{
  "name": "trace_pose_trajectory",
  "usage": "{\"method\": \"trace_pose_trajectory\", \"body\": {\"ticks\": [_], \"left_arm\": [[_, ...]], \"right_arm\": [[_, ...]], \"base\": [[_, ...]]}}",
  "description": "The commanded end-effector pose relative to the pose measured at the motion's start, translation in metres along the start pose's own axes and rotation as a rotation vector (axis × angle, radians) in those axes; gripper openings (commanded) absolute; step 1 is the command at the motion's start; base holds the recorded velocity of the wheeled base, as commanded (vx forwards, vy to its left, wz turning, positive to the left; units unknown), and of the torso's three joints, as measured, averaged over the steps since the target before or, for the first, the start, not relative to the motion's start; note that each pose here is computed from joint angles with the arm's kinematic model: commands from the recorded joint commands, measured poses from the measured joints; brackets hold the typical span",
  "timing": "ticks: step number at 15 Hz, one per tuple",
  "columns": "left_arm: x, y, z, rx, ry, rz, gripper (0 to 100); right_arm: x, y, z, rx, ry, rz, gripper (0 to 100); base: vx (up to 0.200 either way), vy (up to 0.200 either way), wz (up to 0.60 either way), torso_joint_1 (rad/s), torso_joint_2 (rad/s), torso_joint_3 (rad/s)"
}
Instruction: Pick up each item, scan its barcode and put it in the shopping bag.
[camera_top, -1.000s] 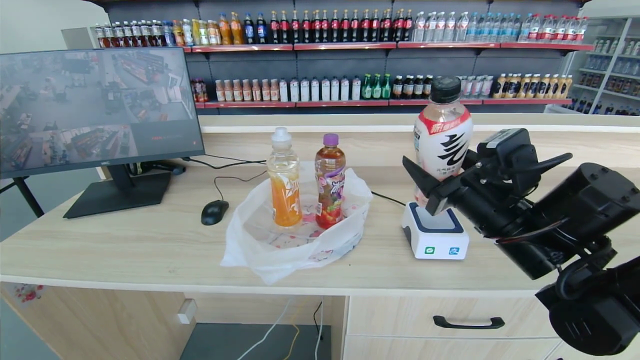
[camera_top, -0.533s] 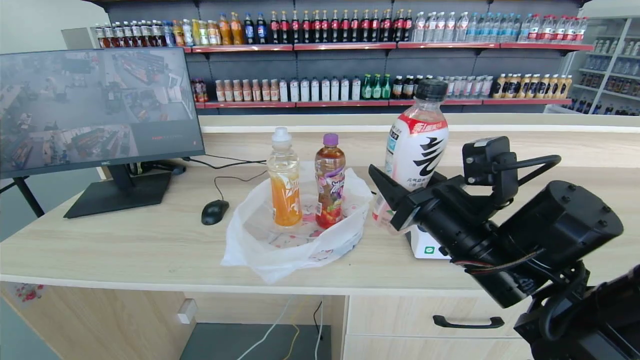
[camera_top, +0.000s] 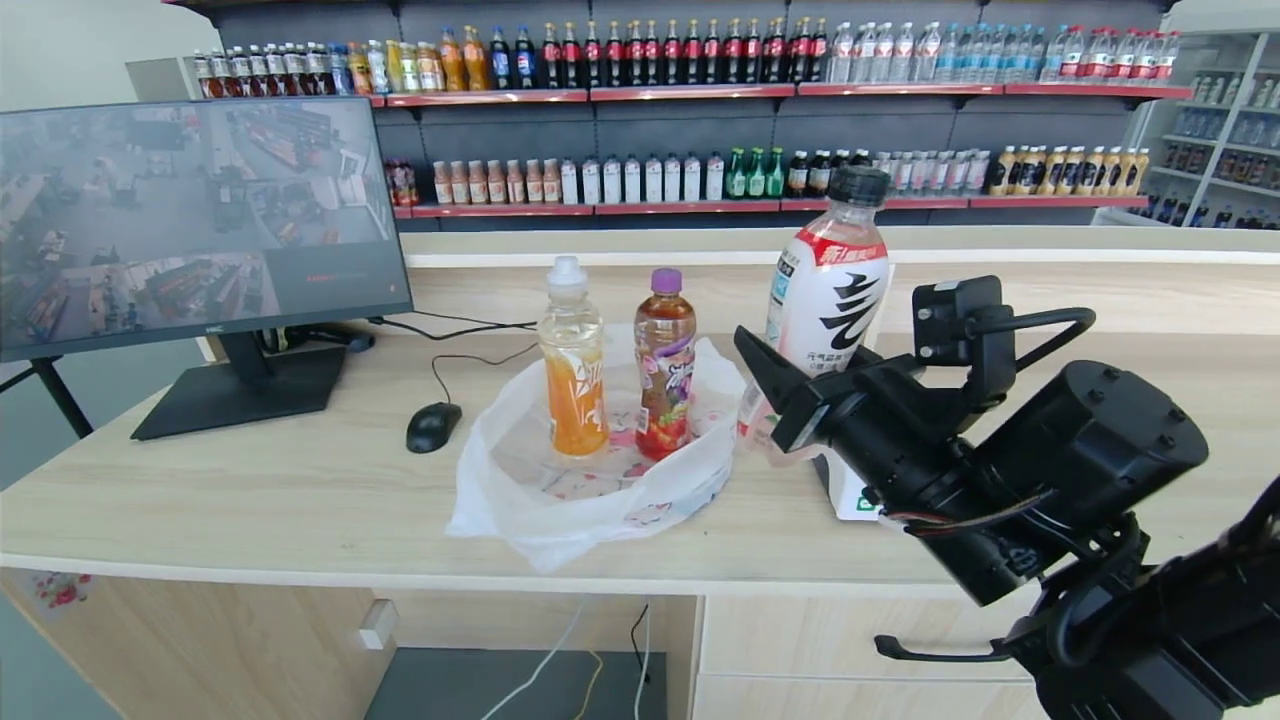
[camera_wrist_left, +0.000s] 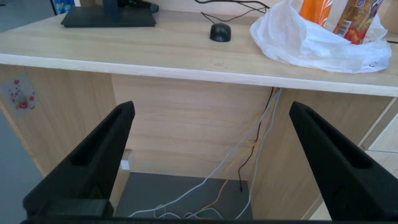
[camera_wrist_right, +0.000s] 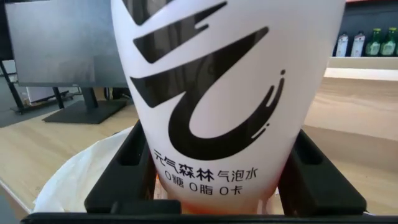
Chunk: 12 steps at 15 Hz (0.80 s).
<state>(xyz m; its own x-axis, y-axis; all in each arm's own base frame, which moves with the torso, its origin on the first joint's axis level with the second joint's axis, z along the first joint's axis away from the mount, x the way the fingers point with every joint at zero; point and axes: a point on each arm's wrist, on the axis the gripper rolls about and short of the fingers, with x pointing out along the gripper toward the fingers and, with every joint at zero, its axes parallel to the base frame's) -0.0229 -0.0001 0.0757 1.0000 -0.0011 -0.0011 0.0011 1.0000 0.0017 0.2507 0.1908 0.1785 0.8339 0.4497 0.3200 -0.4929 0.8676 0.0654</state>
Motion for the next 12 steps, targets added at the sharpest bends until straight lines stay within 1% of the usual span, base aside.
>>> {"method": "trace_pose_trajectory", "body": {"ticks": [1, 4, 8, 11, 12], "left_arm": [[0.0, 0.0, -0.0001, 0.0, 0.0, 0.0, 100], [0.0, 0.0, 0.0, 0.0, -0.001, 0.001, 100], [0.0, 0.0, 0.0, 0.0, -0.001, 0.0, 100], [0.0, 0.0, 0.0, 0.0, -0.001, 0.0, 100], [0.0, 0.0, 0.0, 0.0, -0.001, 0.0, 100]], "right_arm": [[-0.0008, -0.0033, -0.0011, -0.002, 0.006, -0.009, 0], [-0.0013, -0.0072, 0.0025, -0.005, -0.004, -0.02, 0], [-0.0012, -0.0067, 0.002, -0.005, -0.003, -0.019, 0], [-0.0023, -0.0079, 0.0001, -0.007, 0.006, -0.022, 0], [-0.002, -0.0113, -0.0025, -0.012, 0.015, -0.032, 0]], "base": [[0.0, 0.2, 0.0, 0.002, 0.01, 0.002], [0.0, 0.2, 0.0, 0.002, 0.0, 0.002], [0.0, 0.2, 0.0, 0.002, 0.0, 0.004], [0.0, 0.0, 0.0, 0.0, 0.0, 0.0], [0.0, 0.0, 0.0, 0.0, 0.0, 0.0]]}}
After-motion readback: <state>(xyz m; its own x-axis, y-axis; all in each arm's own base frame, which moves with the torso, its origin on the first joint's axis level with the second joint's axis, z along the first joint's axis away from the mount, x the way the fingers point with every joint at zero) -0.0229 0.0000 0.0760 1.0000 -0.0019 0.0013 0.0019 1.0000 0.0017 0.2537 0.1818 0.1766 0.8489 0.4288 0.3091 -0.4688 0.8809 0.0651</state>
